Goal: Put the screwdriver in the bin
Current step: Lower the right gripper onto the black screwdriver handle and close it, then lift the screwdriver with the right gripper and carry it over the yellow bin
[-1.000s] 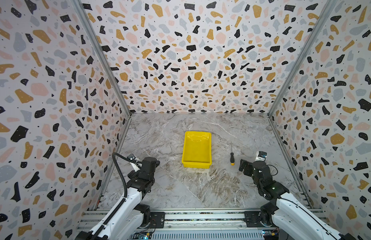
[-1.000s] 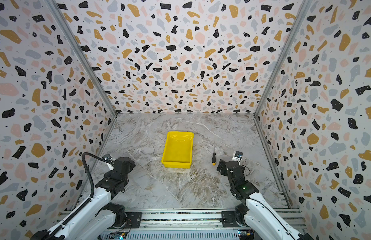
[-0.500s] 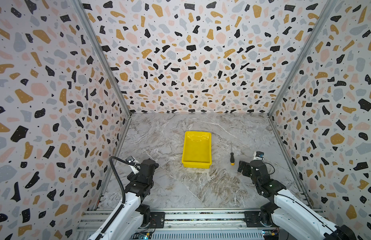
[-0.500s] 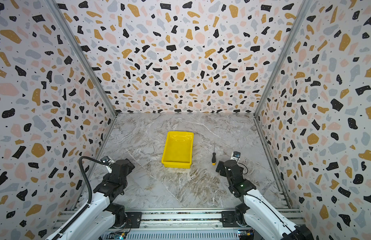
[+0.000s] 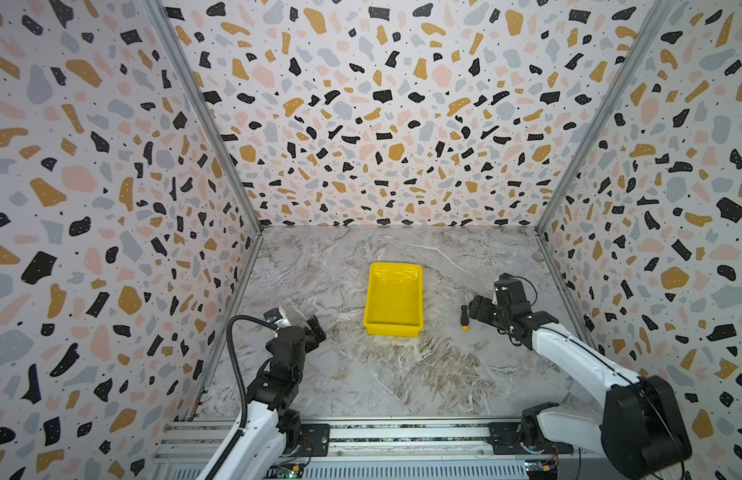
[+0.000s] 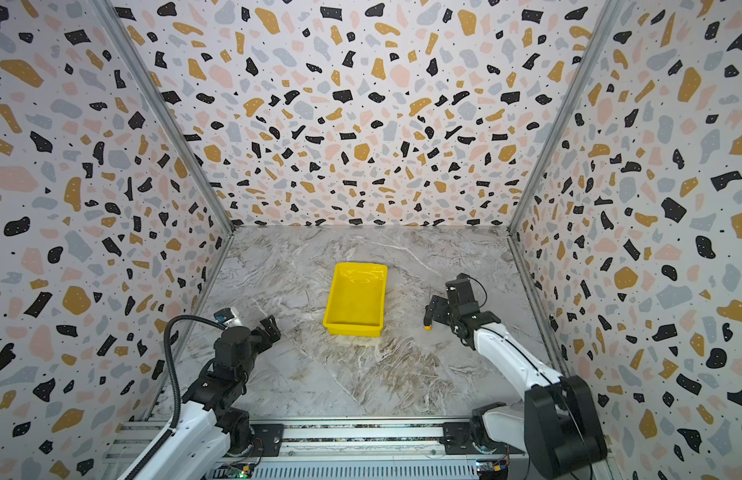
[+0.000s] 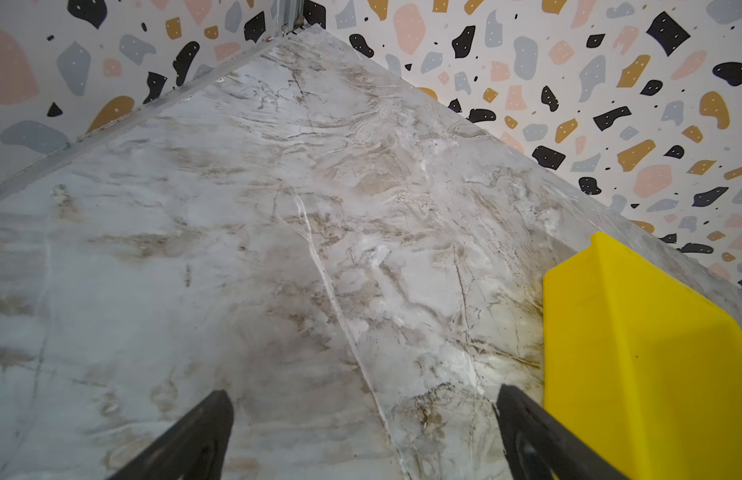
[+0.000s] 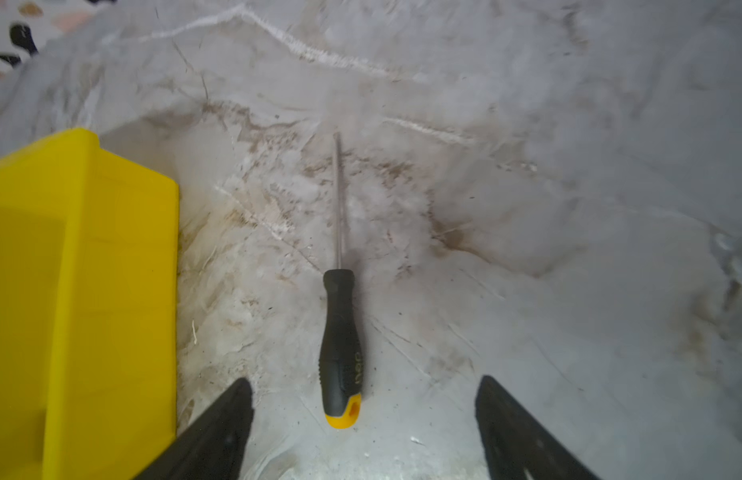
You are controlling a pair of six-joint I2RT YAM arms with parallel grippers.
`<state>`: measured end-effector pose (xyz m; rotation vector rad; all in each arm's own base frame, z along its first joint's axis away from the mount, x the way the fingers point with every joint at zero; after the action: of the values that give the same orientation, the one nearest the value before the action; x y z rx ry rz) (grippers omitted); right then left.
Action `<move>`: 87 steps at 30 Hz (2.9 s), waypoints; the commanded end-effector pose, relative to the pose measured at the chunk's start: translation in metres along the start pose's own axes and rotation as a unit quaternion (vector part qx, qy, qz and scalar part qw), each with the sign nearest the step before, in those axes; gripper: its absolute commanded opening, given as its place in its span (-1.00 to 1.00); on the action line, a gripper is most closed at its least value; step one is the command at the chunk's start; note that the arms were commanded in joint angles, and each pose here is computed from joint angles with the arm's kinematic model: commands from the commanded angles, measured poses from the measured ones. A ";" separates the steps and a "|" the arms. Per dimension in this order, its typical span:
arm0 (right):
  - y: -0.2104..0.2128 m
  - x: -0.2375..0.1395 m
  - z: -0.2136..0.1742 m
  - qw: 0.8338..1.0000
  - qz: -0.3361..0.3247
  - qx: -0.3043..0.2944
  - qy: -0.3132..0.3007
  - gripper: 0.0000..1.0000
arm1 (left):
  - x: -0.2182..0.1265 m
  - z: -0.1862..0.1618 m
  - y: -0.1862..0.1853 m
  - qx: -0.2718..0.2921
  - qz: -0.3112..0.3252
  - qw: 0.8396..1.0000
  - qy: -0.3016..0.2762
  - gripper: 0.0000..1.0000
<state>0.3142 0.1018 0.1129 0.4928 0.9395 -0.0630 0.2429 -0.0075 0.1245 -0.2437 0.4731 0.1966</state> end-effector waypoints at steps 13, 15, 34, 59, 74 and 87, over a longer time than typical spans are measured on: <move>0.004 0.022 -0.029 0.994 -0.060 -0.063 0.073 0.12 | 0.005 0.002 0.002 0.004 0.013 1.000 0.002 1.00; 0.004 0.026 -0.030 0.993 -0.062 -0.064 0.074 0.12 | 0.004 0.002 0.001 0.003 0.013 1.000 0.001 1.00; -0.004 0.048 -0.034 0.990 -0.091 -0.069 0.088 -0.24 | 0.004 0.002 0.003 0.000 0.018 1.000 -0.002 1.00; -0.002 0.053 -0.034 0.989 -0.093 -0.076 0.089 -0.40 | 0.004 0.003 0.003 -0.001 0.017 1.000 -0.004 0.99; 0.026 0.004 -0.018 0.997 -0.038 -0.051 0.047 -0.71 | 0.004 0.003 0.003 -0.002 0.016 1.000 -0.004 0.99; 0.166 -0.061 -0.050 0.990 0.139 -0.018 0.015 -0.71 | 0.003 0.002 0.002 -0.001 0.011 1.000 -0.002 0.99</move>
<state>0.2806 0.2378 0.1762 0.4841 0.9463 0.1942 0.2432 -0.0055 0.1154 -0.2295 0.5095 0.2187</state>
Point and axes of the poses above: each gripper's point midway between its finger pads, its own x axis out along the fingers, its own y axis along the line the jaws close on, z = x × y, the point moved 2 cm from there along -x, back along the fingers, and after that the axes turned 11 degrees about x, right-handed, at the moved point
